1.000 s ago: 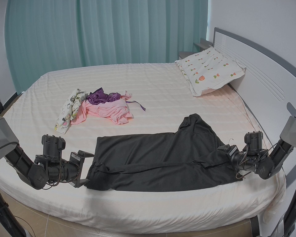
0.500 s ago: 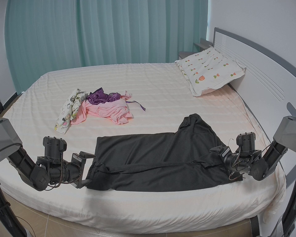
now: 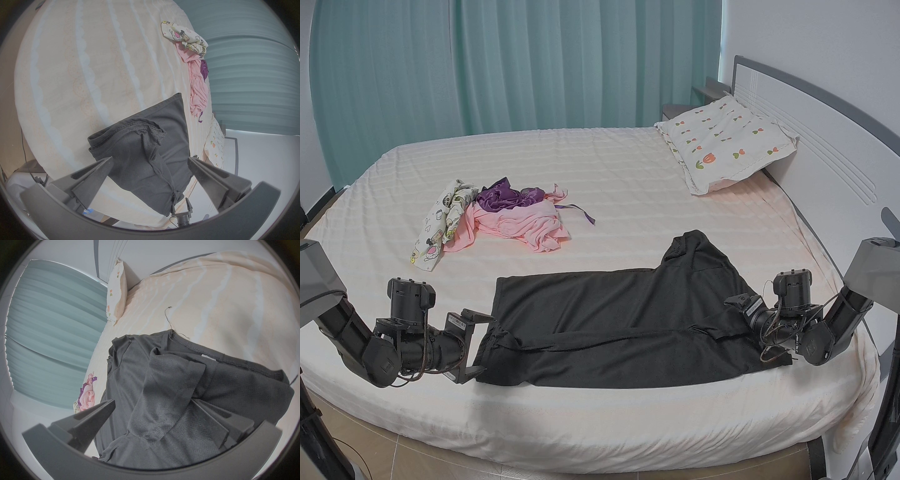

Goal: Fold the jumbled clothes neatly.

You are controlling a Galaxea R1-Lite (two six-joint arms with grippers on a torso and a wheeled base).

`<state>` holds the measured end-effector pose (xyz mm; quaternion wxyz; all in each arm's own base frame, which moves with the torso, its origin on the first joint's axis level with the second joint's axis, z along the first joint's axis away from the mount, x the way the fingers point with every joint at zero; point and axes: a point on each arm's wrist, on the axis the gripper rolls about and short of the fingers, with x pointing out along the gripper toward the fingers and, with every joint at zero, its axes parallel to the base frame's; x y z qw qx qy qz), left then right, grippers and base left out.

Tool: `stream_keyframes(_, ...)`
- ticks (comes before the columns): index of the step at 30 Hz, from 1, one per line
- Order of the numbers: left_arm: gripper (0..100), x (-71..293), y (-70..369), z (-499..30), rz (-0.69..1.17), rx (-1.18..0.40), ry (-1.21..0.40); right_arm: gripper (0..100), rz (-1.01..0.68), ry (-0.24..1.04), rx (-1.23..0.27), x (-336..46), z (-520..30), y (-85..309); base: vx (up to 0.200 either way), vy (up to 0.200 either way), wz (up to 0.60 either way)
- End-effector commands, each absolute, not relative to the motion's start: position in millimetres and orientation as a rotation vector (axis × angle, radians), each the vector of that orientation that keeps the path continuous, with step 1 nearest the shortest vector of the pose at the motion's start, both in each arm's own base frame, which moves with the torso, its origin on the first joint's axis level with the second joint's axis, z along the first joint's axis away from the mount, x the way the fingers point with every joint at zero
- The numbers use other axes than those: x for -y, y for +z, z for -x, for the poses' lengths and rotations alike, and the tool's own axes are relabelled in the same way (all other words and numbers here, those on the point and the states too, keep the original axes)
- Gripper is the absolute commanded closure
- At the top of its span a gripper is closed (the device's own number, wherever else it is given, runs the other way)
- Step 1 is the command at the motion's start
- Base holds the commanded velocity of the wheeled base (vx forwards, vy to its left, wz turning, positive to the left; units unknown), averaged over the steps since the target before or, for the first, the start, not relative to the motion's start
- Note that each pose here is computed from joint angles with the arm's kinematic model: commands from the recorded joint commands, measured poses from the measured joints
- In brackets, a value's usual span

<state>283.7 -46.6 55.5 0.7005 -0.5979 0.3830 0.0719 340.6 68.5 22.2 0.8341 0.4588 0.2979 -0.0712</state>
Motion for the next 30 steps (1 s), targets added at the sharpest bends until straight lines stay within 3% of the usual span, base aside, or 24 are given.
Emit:
stream_keyframes(1, 0, 47, 55, -284, 1.331, -0.857, 0.161, 0, -0.968, -0.155, -0.641, -70, -338, 22, 0.0, 0.0, 0.0)
stream_keyframes(2, 0, 47, 55, -284, 1.331, -0.857, 0.161, 100, -0.967, -0.156, -0.64, -70, -337, 22, 0.0, 0.0, 0.0)
stream_keyframes(11, 0, 46, 55, -283, 1.331, -0.858, 0.162, 100, -0.955, -0.194, -0.621, -69, -339, 18, 0.0, 0.0, 0.0)
stream_keyframes(30, 0, 46, 54, -281, 1.33, -0.862, 0.165, 100, -0.938, -0.143, -0.605, -75, -292, 55, 0.0, 0.0, 0.0)
